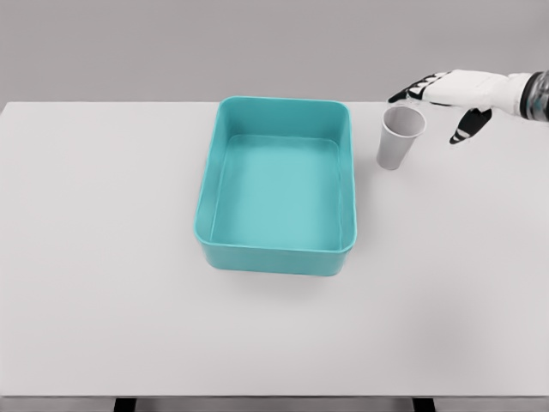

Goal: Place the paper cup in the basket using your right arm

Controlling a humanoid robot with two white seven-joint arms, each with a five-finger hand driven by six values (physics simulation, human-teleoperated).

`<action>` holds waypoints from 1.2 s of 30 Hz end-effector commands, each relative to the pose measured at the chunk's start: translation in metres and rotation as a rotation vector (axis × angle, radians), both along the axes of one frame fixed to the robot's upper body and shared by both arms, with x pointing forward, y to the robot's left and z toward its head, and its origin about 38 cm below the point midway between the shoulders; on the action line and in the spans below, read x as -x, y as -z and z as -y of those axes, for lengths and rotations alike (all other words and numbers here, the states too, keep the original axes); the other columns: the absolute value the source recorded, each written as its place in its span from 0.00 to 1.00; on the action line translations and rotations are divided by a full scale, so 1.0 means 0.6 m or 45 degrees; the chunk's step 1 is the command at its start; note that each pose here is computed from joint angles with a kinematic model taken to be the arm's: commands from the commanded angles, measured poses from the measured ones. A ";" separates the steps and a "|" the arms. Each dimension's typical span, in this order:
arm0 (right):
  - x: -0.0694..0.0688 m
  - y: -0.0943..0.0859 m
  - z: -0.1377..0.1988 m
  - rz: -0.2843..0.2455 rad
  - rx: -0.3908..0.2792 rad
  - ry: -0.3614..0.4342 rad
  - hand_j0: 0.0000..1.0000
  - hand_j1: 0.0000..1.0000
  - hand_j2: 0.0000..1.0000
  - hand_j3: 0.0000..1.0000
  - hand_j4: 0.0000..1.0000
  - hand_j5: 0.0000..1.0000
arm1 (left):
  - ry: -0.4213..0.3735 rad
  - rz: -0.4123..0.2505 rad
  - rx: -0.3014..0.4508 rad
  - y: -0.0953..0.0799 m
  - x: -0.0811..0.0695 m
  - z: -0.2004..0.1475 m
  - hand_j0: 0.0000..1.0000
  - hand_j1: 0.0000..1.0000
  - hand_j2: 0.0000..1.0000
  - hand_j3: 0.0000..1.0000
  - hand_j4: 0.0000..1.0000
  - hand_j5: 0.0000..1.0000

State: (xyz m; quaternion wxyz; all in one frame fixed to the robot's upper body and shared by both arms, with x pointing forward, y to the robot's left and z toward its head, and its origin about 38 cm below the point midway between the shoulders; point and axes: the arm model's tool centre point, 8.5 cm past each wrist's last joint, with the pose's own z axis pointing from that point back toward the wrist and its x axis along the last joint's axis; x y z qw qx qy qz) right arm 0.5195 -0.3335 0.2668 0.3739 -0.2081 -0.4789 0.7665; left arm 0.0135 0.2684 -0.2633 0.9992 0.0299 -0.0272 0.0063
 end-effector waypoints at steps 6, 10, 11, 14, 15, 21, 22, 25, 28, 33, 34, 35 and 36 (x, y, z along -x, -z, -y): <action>-0.009 -0.006 0.006 -0.017 -0.079 0.031 1.00 1.00 1.00 1.00 1.00 1.00 | 0.000 0.000 0.000 0.000 0.000 0.000 1.00 1.00 1.00 1.00 1.00 1.00; -0.032 0.005 -0.001 -0.048 -0.120 0.075 1.00 1.00 1.00 1.00 1.00 1.00 | 0.000 0.000 0.000 0.000 0.000 0.000 1.00 1.00 1.00 1.00 1.00 1.00; -0.034 0.007 0.003 -0.052 -0.120 0.086 1.00 1.00 1.00 1.00 1.00 1.00 | 0.000 0.000 0.000 0.000 0.000 0.000 1.00 1.00 1.00 1.00 1.00 1.00; -0.033 0.022 0.000 -0.080 -0.097 0.083 1.00 1.00 1.00 1.00 1.00 1.00 | 0.000 0.000 0.000 0.000 0.000 0.000 1.00 1.00 1.00 1.00 1.00 1.00; -0.033 0.022 -0.001 -0.082 -0.095 0.082 1.00 1.00 1.00 1.00 1.00 1.00 | 0.000 0.000 0.000 0.000 0.000 0.000 1.00 1.00 1.00 1.00 1.00 1.00; -0.040 0.034 -0.006 -0.106 -0.103 0.094 1.00 1.00 1.00 1.00 1.00 1.00 | 0.000 0.000 0.000 0.000 0.000 0.000 1.00 1.00 1.00 1.00 1.00 1.00; -0.041 0.035 -0.006 -0.108 -0.103 0.096 1.00 1.00 1.00 1.00 1.00 1.00 | 0.000 0.000 0.000 0.000 0.000 0.000 1.00 1.00 1.00 1.00 1.00 1.00; -0.047 0.035 -0.015 -0.112 -0.110 0.095 1.00 1.00 1.00 1.00 1.00 1.00 | 0.000 0.000 0.000 0.000 0.000 0.000 1.00 1.00 1.00 1.00 1.00 1.00; -0.054 0.037 -0.026 -0.124 -0.093 0.089 1.00 1.00 1.00 1.00 1.00 1.00 | 0.000 0.000 0.000 0.000 0.000 0.000 1.00 1.00 1.00 1.00 1.00 1.00; -0.052 0.050 -0.027 -0.147 -0.070 0.088 1.00 1.00 1.00 1.00 1.00 1.00 | 0.000 0.000 0.000 0.000 0.000 0.000 1.00 1.00 1.00 1.00 1.00 1.00; -0.052 0.050 -0.025 -0.148 -0.070 0.091 1.00 1.00 1.00 1.00 1.00 1.00 | 0.000 0.000 0.000 0.000 0.000 0.000 1.00 1.00 1.00 1.00 1.00 1.00; -0.053 0.050 -0.024 -0.148 -0.070 0.094 1.00 1.00 1.00 1.00 1.00 1.00 | 0.000 0.000 0.000 0.000 0.000 0.000 1.00 1.00 1.00 1.00 1.00 1.00; -0.054 0.054 -0.032 -0.155 -0.071 0.085 1.00 1.00 1.00 1.00 1.00 1.00 | 0.000 0.000 0.000 0.000 0.000 0.000 1.00 1.00 1.00 1.00 1.00 1.00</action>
